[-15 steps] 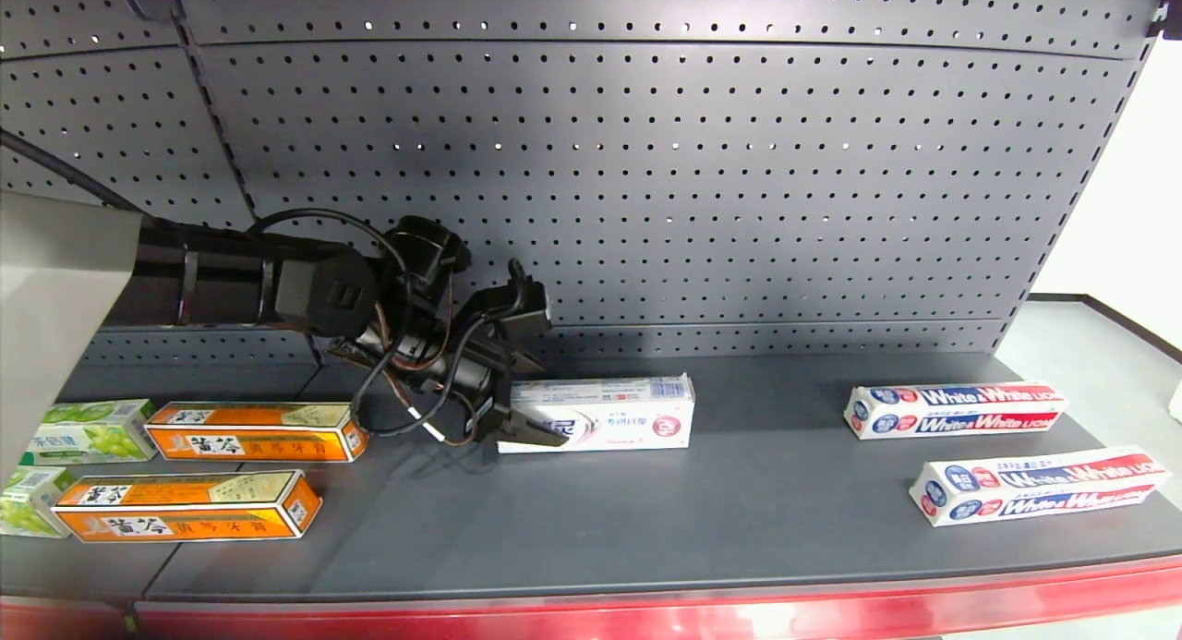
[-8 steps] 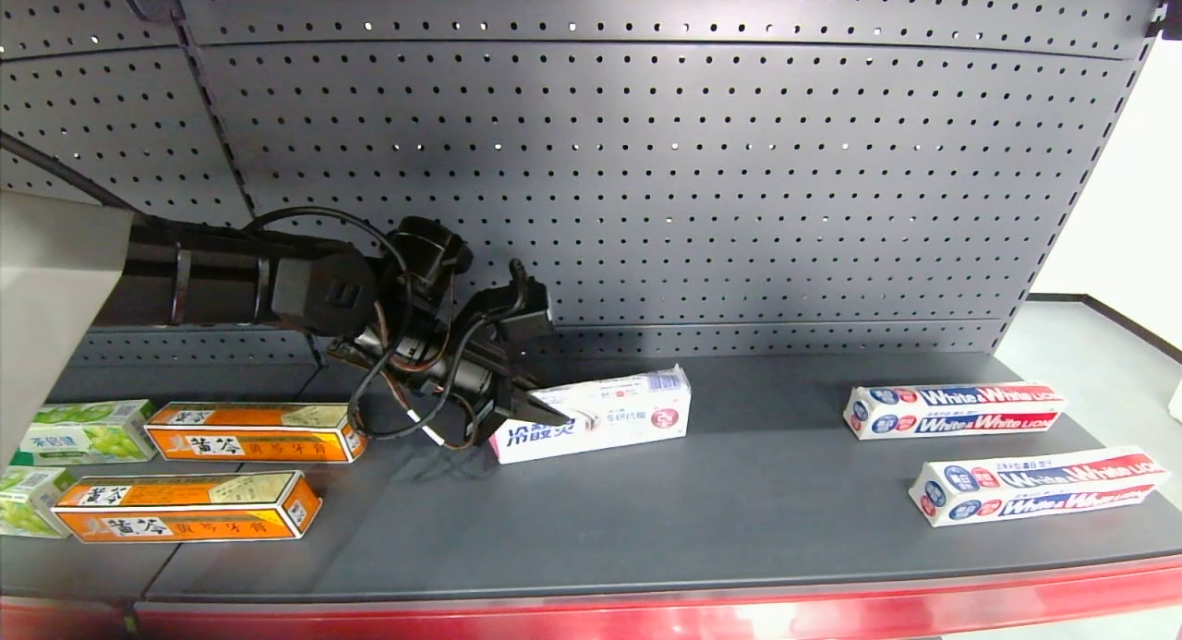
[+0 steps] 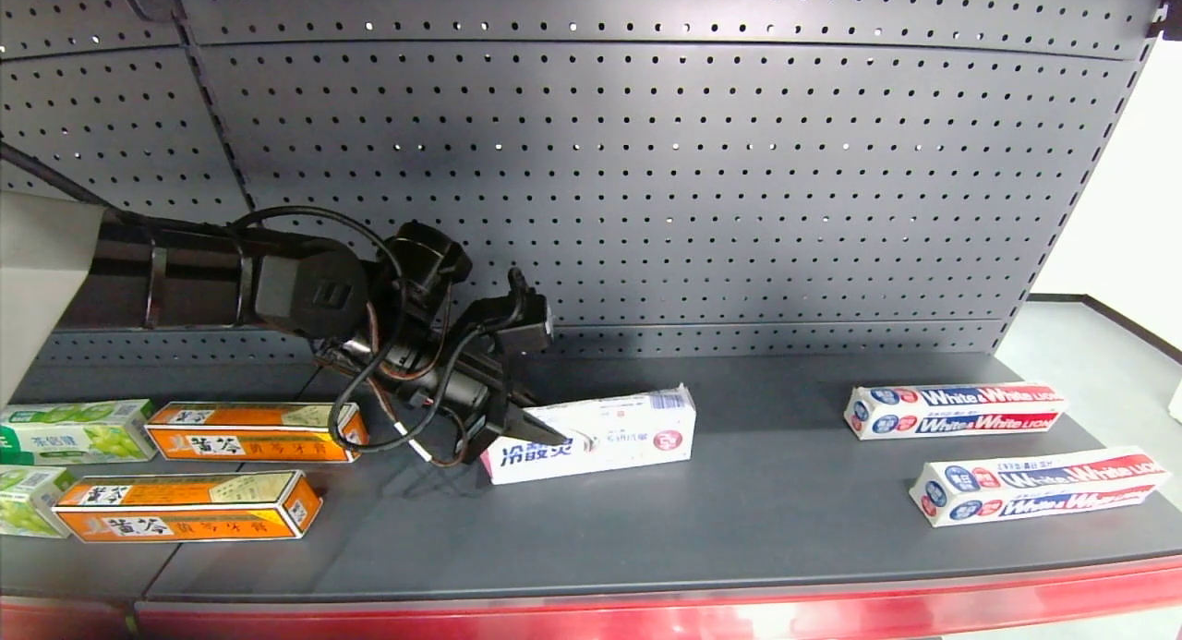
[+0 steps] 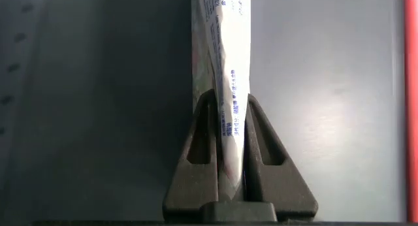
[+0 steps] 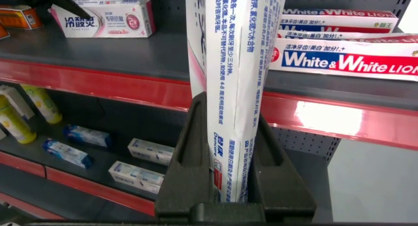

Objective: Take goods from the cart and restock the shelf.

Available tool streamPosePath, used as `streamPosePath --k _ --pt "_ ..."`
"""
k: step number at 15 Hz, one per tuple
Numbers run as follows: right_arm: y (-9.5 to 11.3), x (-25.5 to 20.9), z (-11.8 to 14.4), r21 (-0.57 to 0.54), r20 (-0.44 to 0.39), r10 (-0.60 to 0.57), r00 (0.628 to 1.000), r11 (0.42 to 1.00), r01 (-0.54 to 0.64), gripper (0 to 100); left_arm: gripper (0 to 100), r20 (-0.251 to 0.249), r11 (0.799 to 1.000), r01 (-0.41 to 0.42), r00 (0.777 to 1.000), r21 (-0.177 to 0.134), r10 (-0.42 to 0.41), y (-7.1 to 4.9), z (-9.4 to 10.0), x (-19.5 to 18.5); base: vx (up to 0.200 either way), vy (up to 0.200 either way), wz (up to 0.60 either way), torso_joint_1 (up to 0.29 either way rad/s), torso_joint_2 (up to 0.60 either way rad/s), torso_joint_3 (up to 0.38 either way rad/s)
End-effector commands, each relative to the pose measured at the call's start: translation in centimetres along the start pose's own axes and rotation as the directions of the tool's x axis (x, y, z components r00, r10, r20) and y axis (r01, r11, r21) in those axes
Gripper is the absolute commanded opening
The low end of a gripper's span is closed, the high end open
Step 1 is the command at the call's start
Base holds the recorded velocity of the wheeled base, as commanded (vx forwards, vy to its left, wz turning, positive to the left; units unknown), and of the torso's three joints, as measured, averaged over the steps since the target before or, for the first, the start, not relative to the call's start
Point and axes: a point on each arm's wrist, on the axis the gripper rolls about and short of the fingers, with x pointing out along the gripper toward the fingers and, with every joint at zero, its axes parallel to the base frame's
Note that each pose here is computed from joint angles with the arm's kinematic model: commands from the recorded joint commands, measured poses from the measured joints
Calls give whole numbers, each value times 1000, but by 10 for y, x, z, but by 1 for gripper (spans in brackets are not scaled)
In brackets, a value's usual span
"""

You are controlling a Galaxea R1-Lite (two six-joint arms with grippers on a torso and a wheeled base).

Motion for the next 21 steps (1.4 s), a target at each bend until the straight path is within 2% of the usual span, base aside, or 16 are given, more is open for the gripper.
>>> streamPosePath --k 1,3,6,10,13,15,21 --pt "0 0 0 0 0 1 1000 1000 -1 0 0 11 1000 9 1000 20 -9 -7 7 -1 0 0 0 0 0 0" --pt "0 0 0 0 0 1 1000 1000 -1 0 0 14 999 19 1000 31 -19 -13 11 -1 0 0 0 0 0 0" --pt "0 0 0 0 0 1 1000 1000 -1 0 0 6 999 26 1000 22 -26 -22 8 -6 0 0 0 0 0 0" --pt "0 0 0 -1 1 1 1000 1000 -1 0 0 13 999 22 1000 27 -22 -24 10 -10 0 0 0 0 0 0" --pt "0 0 0 0 0 1 1000 1000 -1 0 0 4 999 35 999 25 -35 -30 6 -10 0 0 0 0 0 0" --pt "0 0 0 0 0 1 1000 1000 -1 0 0 -11 998 52 999 47 -51 -34 -2 -8 0 0 0 0 0 0" --pt "0 0 0 0 0 1 1000 1000 -1 0 0 -20 995 68 998 70 -67 -41 -5 -9 0 0 0 0 0 0"
